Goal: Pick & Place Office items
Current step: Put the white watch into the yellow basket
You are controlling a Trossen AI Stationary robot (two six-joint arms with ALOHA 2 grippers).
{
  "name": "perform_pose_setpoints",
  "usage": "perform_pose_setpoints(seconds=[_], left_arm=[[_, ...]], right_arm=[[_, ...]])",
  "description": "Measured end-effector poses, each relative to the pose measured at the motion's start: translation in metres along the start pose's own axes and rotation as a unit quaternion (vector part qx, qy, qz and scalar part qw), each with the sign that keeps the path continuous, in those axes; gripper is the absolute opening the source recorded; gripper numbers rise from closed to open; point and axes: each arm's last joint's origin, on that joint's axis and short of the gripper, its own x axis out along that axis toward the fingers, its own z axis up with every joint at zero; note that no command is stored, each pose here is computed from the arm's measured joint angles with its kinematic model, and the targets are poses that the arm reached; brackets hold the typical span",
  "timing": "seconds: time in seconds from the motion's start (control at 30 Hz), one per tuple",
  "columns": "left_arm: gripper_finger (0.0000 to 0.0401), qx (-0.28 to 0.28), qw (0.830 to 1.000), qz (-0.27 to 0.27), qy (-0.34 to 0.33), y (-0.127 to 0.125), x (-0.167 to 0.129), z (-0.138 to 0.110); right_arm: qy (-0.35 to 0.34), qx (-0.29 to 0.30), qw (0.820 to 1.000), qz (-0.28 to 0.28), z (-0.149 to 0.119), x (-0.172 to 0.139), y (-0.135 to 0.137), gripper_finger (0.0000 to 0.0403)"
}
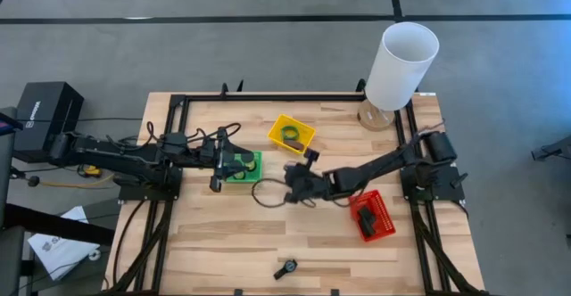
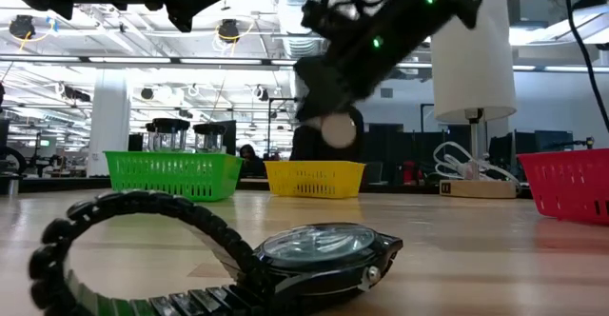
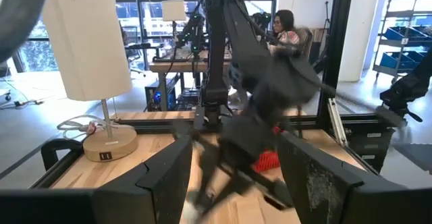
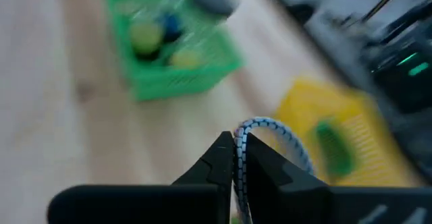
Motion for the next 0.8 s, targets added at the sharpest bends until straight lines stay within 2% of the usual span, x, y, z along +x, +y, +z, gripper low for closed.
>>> perform_pose_setpoints(seconds=[0.1,0.37,0.67,0.8], left_arm=[[0.0213,-0.011,1.0,0.0,0.0,0.0,0.0,0.0],[0.0213,-0.015,1.0,0.0,0.0,0.0,0.0,0.0],[0.0213,-0.017,1.0,0.0,0.0,0.0,0.0,0.0],[0.0213,-0.017,1.0,0.0,0.0,0.0,0.0,0.0]], right_arm=[[-0.013,-0.022,0.999,-0.041,0.014,-0.005,-0.023,0.0008],[-0.024,0.012,0.996,-0.086,0.034,-0.007,-0.069,0.0021],[0.013,0.006,0.994,-0.108,0.023,0.016,-0.085,0.0006],[0.025,0.024,0.994,-0.108,0.016,0.031,-0.085,0.0015]])
